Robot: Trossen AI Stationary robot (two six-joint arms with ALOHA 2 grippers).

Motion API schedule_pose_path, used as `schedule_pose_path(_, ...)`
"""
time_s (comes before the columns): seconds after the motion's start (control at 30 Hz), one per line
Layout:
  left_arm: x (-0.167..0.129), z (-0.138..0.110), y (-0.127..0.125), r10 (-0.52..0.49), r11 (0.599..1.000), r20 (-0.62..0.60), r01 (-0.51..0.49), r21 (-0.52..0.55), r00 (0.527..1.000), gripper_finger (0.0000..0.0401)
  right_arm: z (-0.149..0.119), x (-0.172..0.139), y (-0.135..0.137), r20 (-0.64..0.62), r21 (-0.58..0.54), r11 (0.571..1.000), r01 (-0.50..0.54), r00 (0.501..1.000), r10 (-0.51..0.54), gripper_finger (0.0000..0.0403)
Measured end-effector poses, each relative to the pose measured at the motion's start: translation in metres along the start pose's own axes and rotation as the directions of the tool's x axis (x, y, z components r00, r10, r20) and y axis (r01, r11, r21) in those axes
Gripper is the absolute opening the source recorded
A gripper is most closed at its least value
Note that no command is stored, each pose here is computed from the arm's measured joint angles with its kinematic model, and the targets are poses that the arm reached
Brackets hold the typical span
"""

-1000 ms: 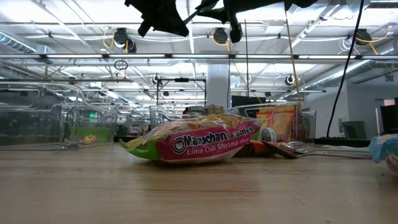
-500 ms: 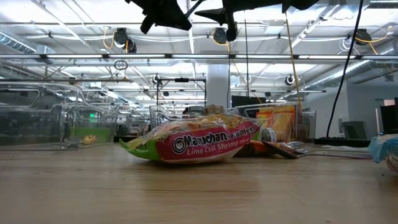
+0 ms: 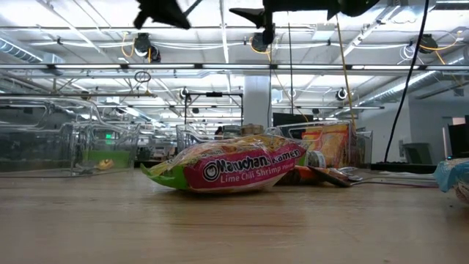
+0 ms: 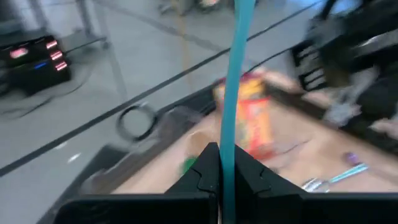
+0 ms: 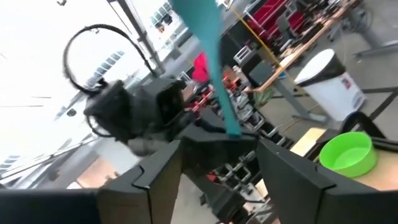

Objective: Pick & Place Food Item
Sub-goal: Put the blue spoon into the left transparent bin

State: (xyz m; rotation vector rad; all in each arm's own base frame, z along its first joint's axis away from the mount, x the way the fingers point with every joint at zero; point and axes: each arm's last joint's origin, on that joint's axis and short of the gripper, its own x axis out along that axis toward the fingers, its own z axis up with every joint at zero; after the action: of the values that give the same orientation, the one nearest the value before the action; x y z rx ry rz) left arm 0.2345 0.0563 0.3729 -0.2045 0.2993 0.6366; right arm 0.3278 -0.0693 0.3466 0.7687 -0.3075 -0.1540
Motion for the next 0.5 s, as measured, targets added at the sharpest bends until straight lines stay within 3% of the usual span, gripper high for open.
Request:
schedule_pose_path(0.23, -0.036, -0.008, 0.037, 0.148, 0.981, -0.129, -0.162, -0.107, 0.981, 0.0011, 0.008, 0.000, -0.007, -0.069, 0.018, 0.998, -0.066, 0.995, 0.068, 0.0215)
schedule_pose_path(0.5, -0.060, -0.026, 0.052, 0.153, 0.909, -0.317, -0.259, -0.325, 0.936, 0.0011, 0.015, 0.000, -0.014, -0.079, 0.019, 0.997, -0.074, 0.994, 0.075, 0.0208)
